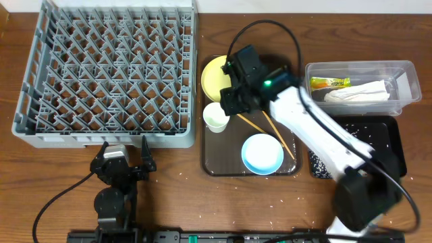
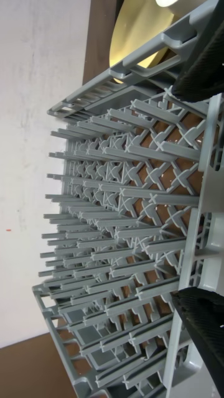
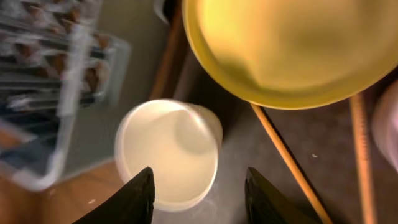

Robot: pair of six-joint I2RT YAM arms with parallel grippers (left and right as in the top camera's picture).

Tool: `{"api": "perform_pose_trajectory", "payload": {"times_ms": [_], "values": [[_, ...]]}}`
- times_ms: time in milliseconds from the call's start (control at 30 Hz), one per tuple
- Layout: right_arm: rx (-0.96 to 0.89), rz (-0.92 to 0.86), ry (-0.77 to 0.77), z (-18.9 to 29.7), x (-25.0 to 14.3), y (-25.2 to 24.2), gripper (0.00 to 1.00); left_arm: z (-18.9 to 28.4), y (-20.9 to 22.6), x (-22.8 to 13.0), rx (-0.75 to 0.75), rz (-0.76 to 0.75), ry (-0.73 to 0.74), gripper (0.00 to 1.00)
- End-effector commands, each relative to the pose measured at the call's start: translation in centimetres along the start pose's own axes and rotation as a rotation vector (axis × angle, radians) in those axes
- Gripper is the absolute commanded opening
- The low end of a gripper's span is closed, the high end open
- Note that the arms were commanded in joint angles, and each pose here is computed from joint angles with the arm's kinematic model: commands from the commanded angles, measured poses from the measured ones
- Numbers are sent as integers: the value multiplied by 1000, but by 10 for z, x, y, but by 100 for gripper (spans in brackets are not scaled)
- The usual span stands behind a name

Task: Sort waste into correct bins and load items into the dishwasher
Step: 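Grasp the white cup with right gripper and lift it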

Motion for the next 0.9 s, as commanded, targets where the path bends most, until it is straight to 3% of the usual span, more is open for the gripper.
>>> {"api": "perform_pose_trajectory", "payload": {"times_ms": [0, 600, 633, 733, 767, 867], "values": [[13, -77, 79, -36, -14, 0, 45, -3, 7, -14, 26, -9, 31, 95], [15, -76, 173, -77, -33, 1, 42, -3, 7, -14, 26, -9, 31, 95], [14, -76, 175, -77, -34, 1, 37, -3, 7, -14, 26, -9, 31, 95], [13, -77, 182, -77, -35, 1, 6, -3, 7, -14, 26, -9, 31, 95], [12, -79, 187, -77, -36, 0, 1, -3, 7, -14, 26, -9, 31, 95], [9, -93, 210, -73, -40, -4, 1, -3, 7, -14, 26, -9, 31, 95]]}}
Point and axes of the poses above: each gripper's point midway between its finger pads, its own z axis back along the fingers, its own y axis along the line the jaws close on, x = y × z, the point moved 2 cm from there along z, back along the fingers, and after that the axes turned 13 degrees about z, right-handed, at the moved point
